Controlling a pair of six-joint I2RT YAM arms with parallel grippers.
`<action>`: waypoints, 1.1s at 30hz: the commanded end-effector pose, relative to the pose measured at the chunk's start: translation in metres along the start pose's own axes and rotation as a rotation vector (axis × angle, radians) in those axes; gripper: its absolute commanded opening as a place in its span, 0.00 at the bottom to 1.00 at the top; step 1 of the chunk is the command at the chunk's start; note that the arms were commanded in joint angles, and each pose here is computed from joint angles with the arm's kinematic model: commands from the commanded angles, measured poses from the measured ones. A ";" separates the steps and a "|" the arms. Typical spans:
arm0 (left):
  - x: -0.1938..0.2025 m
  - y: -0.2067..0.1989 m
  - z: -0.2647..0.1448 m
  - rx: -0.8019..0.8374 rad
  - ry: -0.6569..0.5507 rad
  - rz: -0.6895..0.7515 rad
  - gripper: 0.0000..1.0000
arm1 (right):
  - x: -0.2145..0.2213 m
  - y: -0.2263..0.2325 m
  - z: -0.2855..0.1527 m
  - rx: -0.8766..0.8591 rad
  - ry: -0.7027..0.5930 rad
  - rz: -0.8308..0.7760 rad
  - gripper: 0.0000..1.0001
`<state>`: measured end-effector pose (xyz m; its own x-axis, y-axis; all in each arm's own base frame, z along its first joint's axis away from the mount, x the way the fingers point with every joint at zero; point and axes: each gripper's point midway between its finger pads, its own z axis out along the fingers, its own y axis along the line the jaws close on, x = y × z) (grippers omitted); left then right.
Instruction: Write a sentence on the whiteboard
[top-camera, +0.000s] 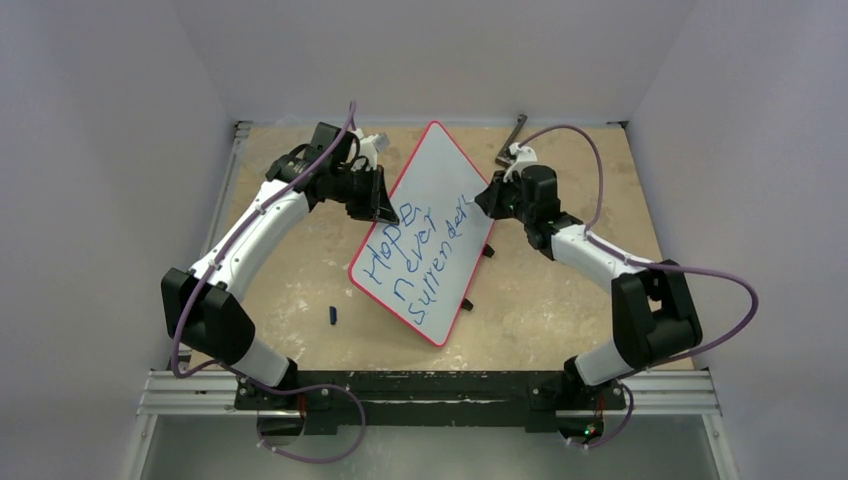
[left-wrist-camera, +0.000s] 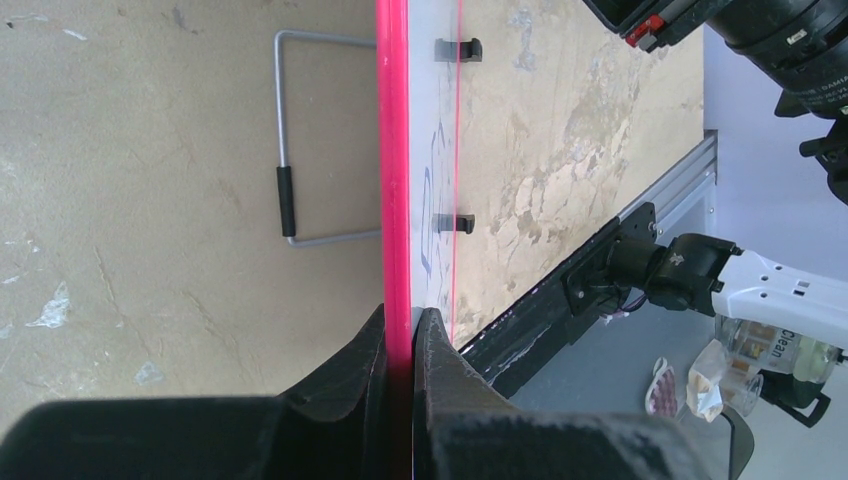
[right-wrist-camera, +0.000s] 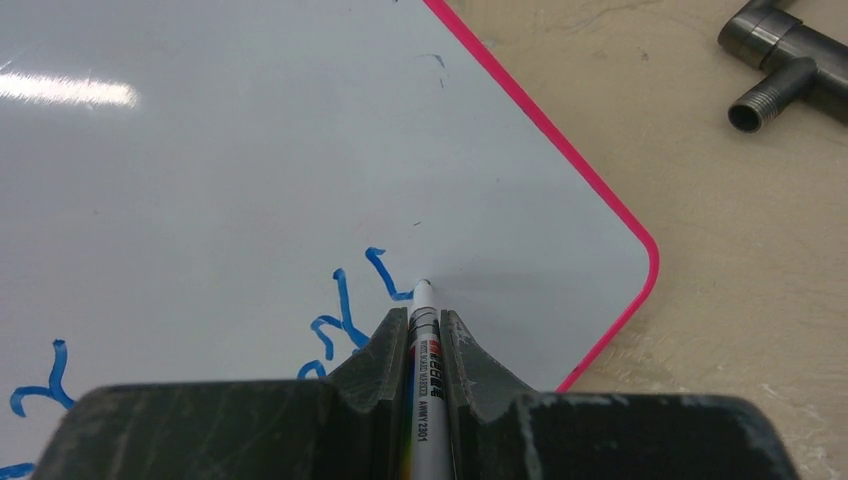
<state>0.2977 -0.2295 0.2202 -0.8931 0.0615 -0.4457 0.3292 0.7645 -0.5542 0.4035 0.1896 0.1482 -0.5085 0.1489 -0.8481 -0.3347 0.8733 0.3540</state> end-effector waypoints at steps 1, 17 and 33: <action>0.009 0.030 0.004 -0.161 0.018 0.140 0.00 | -0.018 -0.002 0.007 0.017 -0.023 0.005 0.00; 0.009 0.029 0.003 -0.163 0.015 0.144 0.00 | 0.002 -0.010 0.007 0.015 0.022 0.018 0.00; 0.010 0.029 0.003 -0.163 0.016 0.144 0.00 | 0.016 0.000 -0.015 -0.029 0.028 0.054 0.00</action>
<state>0.2962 -0.2305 0.2216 -0.8903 0.0637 -0.4509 0.3334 0.7655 -0.5503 0.3932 0.1747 0.1278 -0.5520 0.1653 -0.8173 -0.2874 0.8824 0.3725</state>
